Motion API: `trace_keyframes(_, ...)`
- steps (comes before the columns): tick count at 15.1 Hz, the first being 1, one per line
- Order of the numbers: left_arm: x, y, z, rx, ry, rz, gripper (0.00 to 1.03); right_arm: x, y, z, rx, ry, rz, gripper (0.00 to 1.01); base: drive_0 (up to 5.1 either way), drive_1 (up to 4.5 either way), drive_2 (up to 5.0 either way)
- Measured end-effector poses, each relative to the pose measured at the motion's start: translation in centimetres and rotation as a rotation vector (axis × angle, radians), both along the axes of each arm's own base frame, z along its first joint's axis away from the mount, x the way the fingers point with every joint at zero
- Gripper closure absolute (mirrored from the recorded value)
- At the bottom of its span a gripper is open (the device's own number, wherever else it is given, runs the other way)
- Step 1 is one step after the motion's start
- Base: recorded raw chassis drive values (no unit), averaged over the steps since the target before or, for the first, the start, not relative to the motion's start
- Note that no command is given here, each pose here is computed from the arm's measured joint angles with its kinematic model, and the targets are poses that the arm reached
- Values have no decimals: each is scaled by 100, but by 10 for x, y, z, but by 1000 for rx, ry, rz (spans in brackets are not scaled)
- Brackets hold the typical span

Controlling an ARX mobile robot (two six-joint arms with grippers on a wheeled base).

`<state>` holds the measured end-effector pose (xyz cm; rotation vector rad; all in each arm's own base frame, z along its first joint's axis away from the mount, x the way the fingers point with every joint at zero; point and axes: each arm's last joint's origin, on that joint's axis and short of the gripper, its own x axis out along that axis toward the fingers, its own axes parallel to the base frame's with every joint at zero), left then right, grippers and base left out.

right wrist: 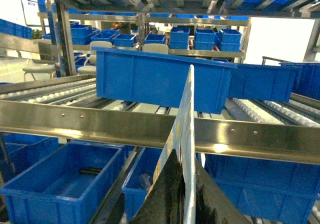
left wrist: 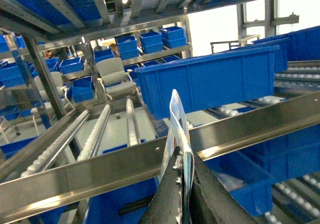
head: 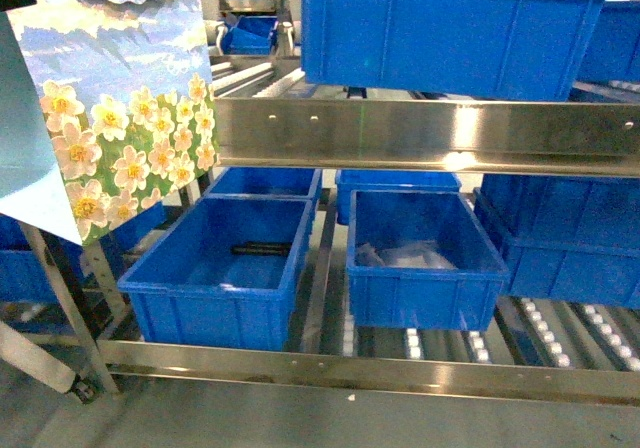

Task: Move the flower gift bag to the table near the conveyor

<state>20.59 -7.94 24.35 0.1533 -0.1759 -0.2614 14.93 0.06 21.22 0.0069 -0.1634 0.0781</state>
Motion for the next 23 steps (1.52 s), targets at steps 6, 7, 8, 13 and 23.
trace_keyframes(6,0,0,0,0,1,-1,101,0,0,0,0,3,0,98,-470,132,356)
trace_keyframes(7,0,0,0,0,1,-1,101,0,0,0,0,-1,0,98,-487,258,258)
trace_keyframes(8,0,0,0,1,2,-2,101,0,0,-1,0,7,0,98,-493,252,252)
trace_keyframes(13,0,0,0,0,0,-3,101,0,0,-1,0,6,0,98,-482,290,211)
trace_keyframes(23,0,0,0,0,-1,-3,101,0,0,0,0,2,0,98,-506,239,239)
